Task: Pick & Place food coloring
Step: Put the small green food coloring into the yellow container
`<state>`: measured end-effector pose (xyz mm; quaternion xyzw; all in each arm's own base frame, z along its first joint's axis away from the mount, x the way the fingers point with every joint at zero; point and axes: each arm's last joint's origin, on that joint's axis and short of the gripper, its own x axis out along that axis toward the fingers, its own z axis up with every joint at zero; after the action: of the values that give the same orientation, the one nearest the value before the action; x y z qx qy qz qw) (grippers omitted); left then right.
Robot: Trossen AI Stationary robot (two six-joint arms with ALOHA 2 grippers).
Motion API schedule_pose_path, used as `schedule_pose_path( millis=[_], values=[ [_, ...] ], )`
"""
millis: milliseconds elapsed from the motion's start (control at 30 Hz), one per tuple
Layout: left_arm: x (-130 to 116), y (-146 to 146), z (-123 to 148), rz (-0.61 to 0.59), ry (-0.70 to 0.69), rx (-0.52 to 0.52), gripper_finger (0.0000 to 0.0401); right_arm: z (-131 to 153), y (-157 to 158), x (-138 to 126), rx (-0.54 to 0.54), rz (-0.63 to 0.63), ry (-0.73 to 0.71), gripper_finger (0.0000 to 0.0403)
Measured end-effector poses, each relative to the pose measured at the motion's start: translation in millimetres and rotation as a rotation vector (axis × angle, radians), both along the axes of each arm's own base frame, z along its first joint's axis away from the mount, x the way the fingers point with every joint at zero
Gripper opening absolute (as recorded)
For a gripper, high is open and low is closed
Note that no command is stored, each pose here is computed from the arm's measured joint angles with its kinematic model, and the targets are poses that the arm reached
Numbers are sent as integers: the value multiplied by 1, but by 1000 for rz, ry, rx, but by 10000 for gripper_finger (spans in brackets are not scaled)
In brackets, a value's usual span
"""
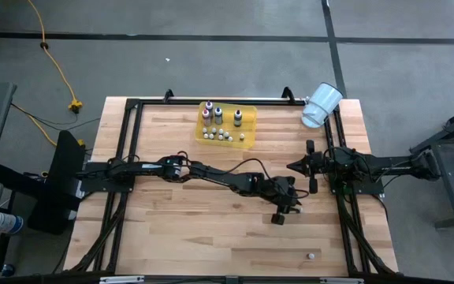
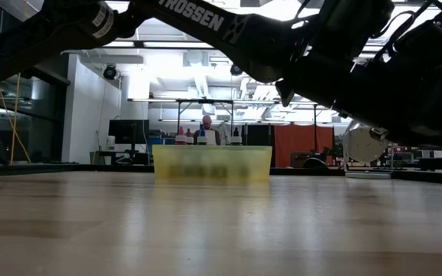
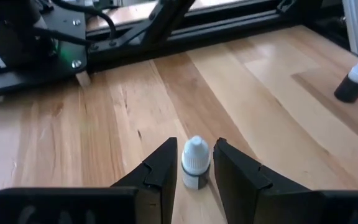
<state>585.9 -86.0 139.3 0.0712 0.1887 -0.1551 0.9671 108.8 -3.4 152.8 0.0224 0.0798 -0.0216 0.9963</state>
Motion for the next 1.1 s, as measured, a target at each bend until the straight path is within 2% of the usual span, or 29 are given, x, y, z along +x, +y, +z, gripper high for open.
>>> schedule_pose_path(
  millis=[167,267,433,533,767,1100],
  values=[
    [3,-5,-6,8,-38,-36,105,0,0,0,0,0,0,0],
    [2,-10,-9,31,-36,-86,133,0,0,0,0,0,0,0],
    [3,-15,-15,83,-37,-75,191,0,0,0,0,1,0,0],
    [3,-15,-15,76,-38,-78,209,0,0,0,0,0,0,0],
    [3,-18,-20,21,-64,-15,213,0,0,0,0,0,0,0],
    [3,-19,-23,5,-77,13,213,0,0,0,0,1,0,0]
  ],
)
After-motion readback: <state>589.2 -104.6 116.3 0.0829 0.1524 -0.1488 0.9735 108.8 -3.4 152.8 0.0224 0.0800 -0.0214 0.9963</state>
